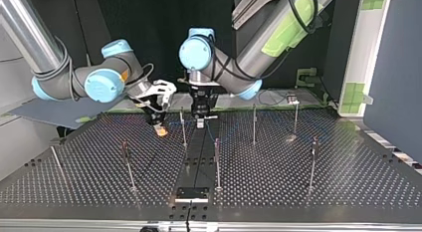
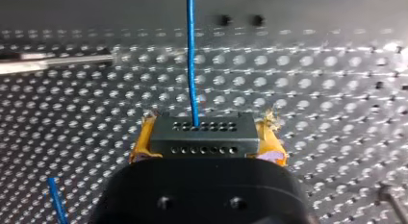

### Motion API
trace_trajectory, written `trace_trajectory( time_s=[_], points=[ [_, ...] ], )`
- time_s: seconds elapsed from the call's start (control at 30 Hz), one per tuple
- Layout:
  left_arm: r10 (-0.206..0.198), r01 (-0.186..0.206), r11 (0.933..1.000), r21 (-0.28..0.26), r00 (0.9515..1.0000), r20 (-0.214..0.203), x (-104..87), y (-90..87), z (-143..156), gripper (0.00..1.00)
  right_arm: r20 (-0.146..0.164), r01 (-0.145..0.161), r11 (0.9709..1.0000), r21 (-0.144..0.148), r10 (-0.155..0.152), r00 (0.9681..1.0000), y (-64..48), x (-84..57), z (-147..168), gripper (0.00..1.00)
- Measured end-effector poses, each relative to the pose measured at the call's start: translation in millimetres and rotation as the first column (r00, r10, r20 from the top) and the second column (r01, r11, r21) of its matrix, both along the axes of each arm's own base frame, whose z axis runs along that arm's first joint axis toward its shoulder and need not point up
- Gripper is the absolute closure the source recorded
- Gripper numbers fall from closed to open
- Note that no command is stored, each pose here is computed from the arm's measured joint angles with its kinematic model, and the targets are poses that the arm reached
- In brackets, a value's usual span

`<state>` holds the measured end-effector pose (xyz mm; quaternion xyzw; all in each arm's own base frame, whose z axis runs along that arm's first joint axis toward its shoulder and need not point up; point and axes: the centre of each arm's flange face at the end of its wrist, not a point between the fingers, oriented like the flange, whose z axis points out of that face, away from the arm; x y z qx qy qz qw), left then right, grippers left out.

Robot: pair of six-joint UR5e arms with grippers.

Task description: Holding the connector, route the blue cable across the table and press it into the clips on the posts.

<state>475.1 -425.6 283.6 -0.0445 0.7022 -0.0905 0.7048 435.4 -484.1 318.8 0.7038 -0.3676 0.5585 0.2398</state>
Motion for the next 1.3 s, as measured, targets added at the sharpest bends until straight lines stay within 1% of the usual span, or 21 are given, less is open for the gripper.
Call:
trace_trajectory(
  time_s=[0.07, 0.2, 0.3, 0.4, 0.53, 0.63, 0.73, 0.83, 0.9, 1.0, 1.1, 1.17, 1.3],
  points=[
    [-0.012, 0.012, 0.9999, 0.0, 0.9999, 0.0, -1.9, 1.2, -6.8, 1.0, 0.001, 0.0, 1.0, -0.002, 0.0, 1.0, 2.7, -1.7, -0.9, 1.0],
    [-0.031, 0.031, 0.9995, 0.002, 0.9995, -0.003, -5.5, 4.8, -22.6, 1.0, 0.02, 0.001, 0.9999, -0.011, -0.001, 0.9998, 10.3, -5.3, -1.3, 1.0],
    [-0.049, 0.05, 0.9987, 0.013, 0.9986, -0.019, -7.5, 6.8, -43.8, 1.0, 0.033, 0.0, 1.0, -0.007, 0.0, 0.9995, 15.6, -5.7, -8.2, 1.0],
    [-0.066, 0.068, 0.9974, 0.026, 0.9967, -0.047, -10.4, 9.2, -69.2, 1.0, 0.046, 0.0, 1.0, 0.001, -0.001, 0.999, 19.8, -5.6, -16.4, 1.0],
    [-0.095, 0.098, 0.9949, 0.026, 0.9923, -0.08, -16.5, 11.7, -101.2, 1.0, 0.066, 0.002, 0.9998, 0.02, -0.003, 0.9978, 25.5, -5.6, -28.8, 1.0],
    [-0.107, 0.11, 0.9936, 0.026, 0.9897, -0.096, -22.9, 15.3, -115.7, 1.0, 0.079, 0.003, 0.9995, 0.032, -0.005, 0.9968, 30.3, -5.8, -38.7, 1.0],
    [-0.116, 0.12, 0.9923, 0.03, 0.9867, -0.114, -30.1, 19.2, -126.2, 1.0, 0.082, 0.004, 0.9993, 0.036, -0.007, 0.9966, 34.5, -7.2, -49.4, 1.0],
    [-0.124, 0.129, 0.9909, 0.035, 0.9838, -0.13, -35.7, 22.0, -133.1, 1.0, 0.08, 0.004, 0.9994, 0.035, -0.007, 0.9968, 38.5, -9.6, -60.1, 1.0],
    [-0.127, 0.132, 0.9906, 0.035, 0.9831, -0.132, -36.5, 22.4, -134.3, 1.0, 0.076, 0.007, 0.9994, 0.033, -0.009, 0.997, 40.0, -12.4, -66.7, 1.0],
    [-0.131, 0.135, 0.9903, 0.03, 0.9833, -0.126, -34.2, 20.9, -131.9, 1.0, 0.064, 0.017, 0.9996, 0.024, -0.019, 0.9978, 41.1, -17.7, -76.0, 1.0],
    [-0.145, 0.149, 0.9886, 0.024, 0.9822, -0.12, -31.8, 17.9, -129.1, 1.0, 0.056, 0.028, 0.9995, 0.018, -0.028, 0.998, 41.9, -23.8, -85.4, 1.0],
    [-0.152, 0.155, 0.9876, 0.02, 0.9819, -0.113, -29.6, 15.9, -126.5, 1.0, 0.054, 0.033, 0.9993, 0.017, -0.033, 0.998, 42.2, -27.4, -90.7, 1.0],
    [-0.156, 0.158, 0.9874, 0.012, 0.9828, -0.099, -23.2, 13.6, -120.6, 1.0, 0.051, 0.043, 0.9988, 0.024, -0.044, 0.9977, 43.8, -36.2, -107.1, 1.0]
  ],
)
